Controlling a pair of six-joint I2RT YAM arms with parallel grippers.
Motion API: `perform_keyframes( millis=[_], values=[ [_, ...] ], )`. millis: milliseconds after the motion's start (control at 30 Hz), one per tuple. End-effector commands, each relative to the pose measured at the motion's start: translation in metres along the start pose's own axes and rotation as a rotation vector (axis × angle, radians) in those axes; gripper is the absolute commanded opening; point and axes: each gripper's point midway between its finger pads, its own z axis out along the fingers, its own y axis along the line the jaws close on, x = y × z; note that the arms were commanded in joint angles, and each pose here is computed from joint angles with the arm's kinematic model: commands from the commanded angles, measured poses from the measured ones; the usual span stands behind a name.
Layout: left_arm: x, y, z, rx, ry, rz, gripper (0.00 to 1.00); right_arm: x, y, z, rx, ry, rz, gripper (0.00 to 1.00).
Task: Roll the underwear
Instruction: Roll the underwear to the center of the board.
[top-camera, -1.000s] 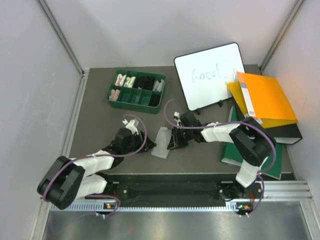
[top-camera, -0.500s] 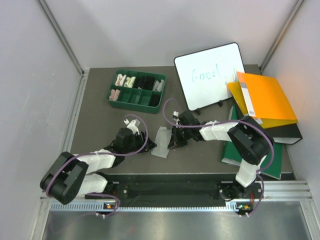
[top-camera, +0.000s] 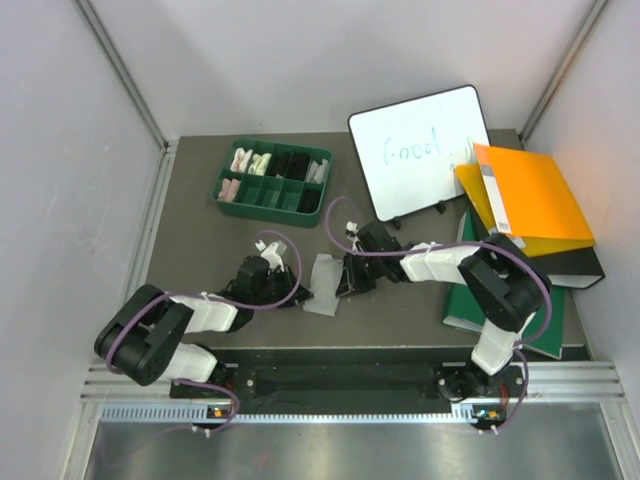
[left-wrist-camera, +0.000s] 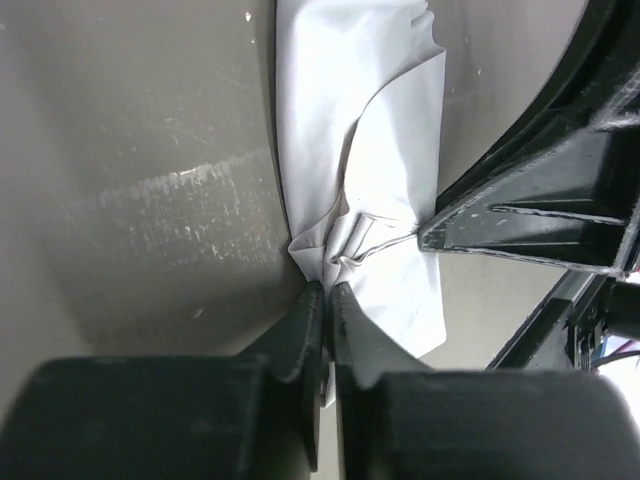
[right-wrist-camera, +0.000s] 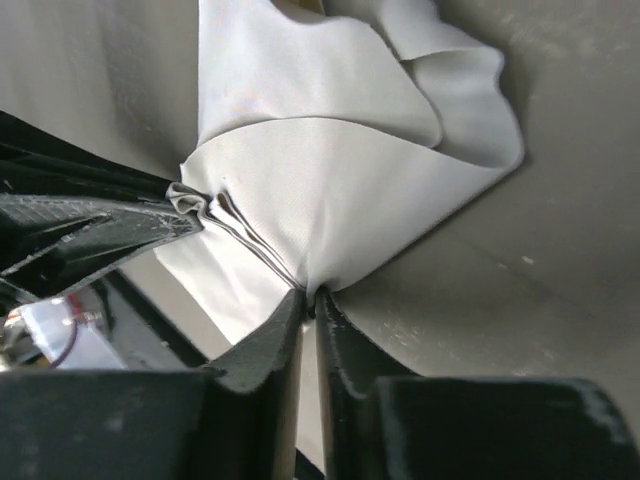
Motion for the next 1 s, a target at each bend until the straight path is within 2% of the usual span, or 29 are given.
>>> perform_keyframes(
  millis=[0, 67, 100, 200, 367, 433, 500, 533, 800, 967],
  values=[
    [0.014, 0.005, 0.000, -0.023, 0.069, -0.011, 0.00, -0.011, -0.011, -0.018, 0.109, -0.087, -0.157, 0.23],
    [0.014, 0.006, -0.001, -0.058, 0.095, -0.027, 0.00, -0.021, 0.004, -0.033, 0.108, -0.160, -0.257, 0.32],
    [0.015, 0.006, -0.002, -0.062, 0.110, -0.024, 0.00, -0.023, 0.007, -0.036, 0.115, -0.179, -0.349, 0.39],
    [0.017, 0.006, -0.003, -0.088, 0.154, -0.038, 0.00, -0.021, 0.031, -0.041, 0.124, -0.250, -0.571, 0.50],
    [0.023, 0.004, 0.002, -0.109, 0.245, -0.079, 0.00, -0.010, 0.058, -0.036, 0.153, -0.382, -0.862, 0.56],
    [0.027, 0.005, 0.004, -0.118, 0.274, -0.100, 0.00, -0.006, 0.062, -0.032, 0.164, -0.436, -0.925, 0.58],
    [0.029, 0.006, 0.005, -0.119, 0.291, -0.112, 0.00, 0.008, 0.064, -0.025, 0.161, -0.432, -1.021, 0.58],
    [0.030, 0.006, 0.006, -0.124, 0.301, -0.117, 0.00, 0.007, 0.070, -0.024, 0.155, -0.463, -1.042, 0.58],
    [0.034, 0.008, 0.007, -0.138, 0.340, -0.132, 0.00, 0.025, 0.067, -0.011, 0.199, -0.436, -1.170, 0.59],
    [0.034, 0.008, 0.006, -0.147, 0.351, -0.117, 0.00, 0.034, 0.050, 0.004, 0.229, -0.366, -1.189, 0.58]
  ],
)
